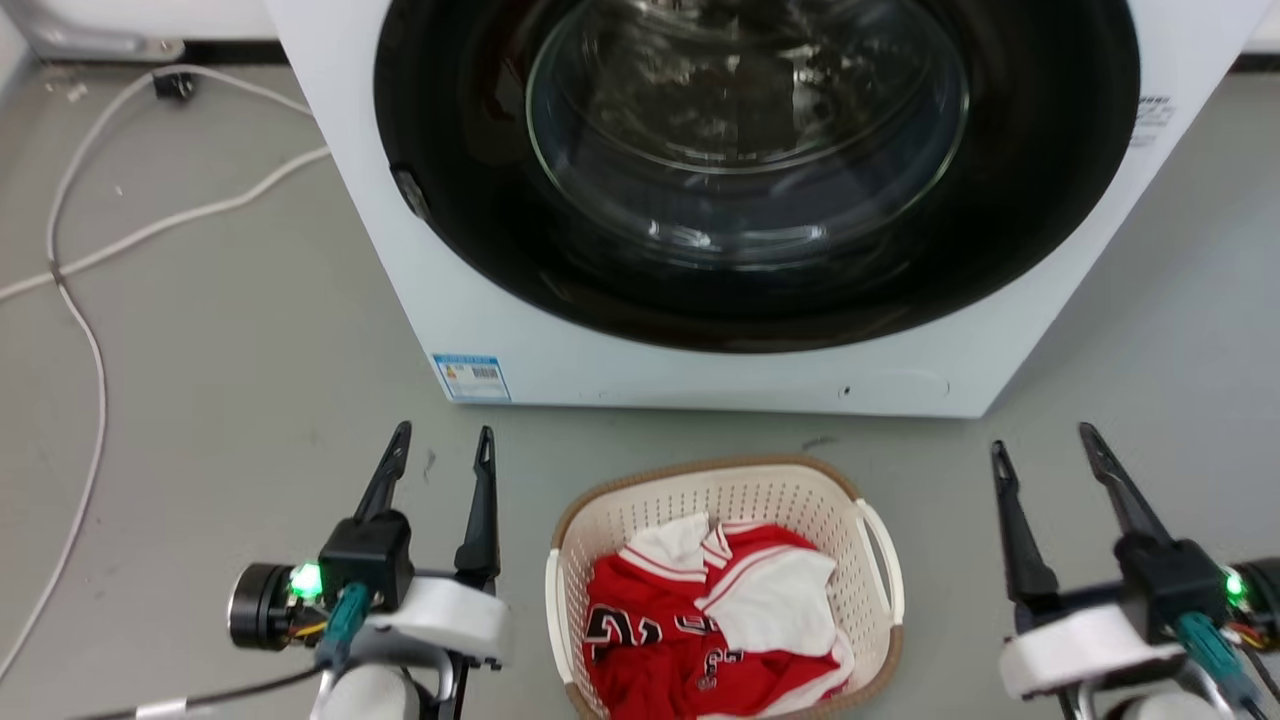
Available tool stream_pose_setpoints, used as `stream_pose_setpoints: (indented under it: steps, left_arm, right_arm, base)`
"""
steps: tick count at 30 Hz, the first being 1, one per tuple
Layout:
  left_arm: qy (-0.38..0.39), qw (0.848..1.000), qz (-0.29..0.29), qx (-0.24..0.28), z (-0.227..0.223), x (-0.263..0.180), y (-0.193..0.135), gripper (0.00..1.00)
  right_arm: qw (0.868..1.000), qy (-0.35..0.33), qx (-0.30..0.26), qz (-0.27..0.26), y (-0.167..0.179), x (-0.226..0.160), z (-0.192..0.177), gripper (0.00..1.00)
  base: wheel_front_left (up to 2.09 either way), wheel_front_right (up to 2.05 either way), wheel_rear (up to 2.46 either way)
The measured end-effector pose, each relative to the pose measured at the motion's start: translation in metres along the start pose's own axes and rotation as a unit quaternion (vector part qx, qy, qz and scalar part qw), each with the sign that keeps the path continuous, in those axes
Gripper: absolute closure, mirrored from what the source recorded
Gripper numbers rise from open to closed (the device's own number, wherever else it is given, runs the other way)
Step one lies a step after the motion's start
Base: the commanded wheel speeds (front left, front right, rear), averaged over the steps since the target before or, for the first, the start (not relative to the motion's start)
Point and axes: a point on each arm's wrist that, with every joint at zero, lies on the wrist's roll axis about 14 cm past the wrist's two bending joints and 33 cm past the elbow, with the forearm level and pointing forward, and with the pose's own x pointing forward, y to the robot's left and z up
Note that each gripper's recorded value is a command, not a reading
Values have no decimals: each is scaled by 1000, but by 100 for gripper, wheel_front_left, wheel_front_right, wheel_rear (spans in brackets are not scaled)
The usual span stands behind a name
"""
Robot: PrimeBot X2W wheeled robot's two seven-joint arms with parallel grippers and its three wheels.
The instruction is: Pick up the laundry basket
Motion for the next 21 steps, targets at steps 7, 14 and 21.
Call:
stream_pose_setpoints:
  steps: [7, 14, 21]
  left_arm:
    - [89, 996, -22, 0, -62, 26, -2, 0]
    - [197, 979, -46, 4, -138, 39, -6, 0]
    - [283, 956, -77, 10, -200, 44, -13, 0]
  right_arm:
    - [997, 62, -2, 36, 20, 28, -46, 0]
    - [990, 130, -4, 53, 27, 45, -99, 0]
    - [974, 215, -8, 77, 37, 47, -162, 0]
  base:
    - [0, 0, 0]
    - [0, 0, 0]
    - [0, 0, 0]
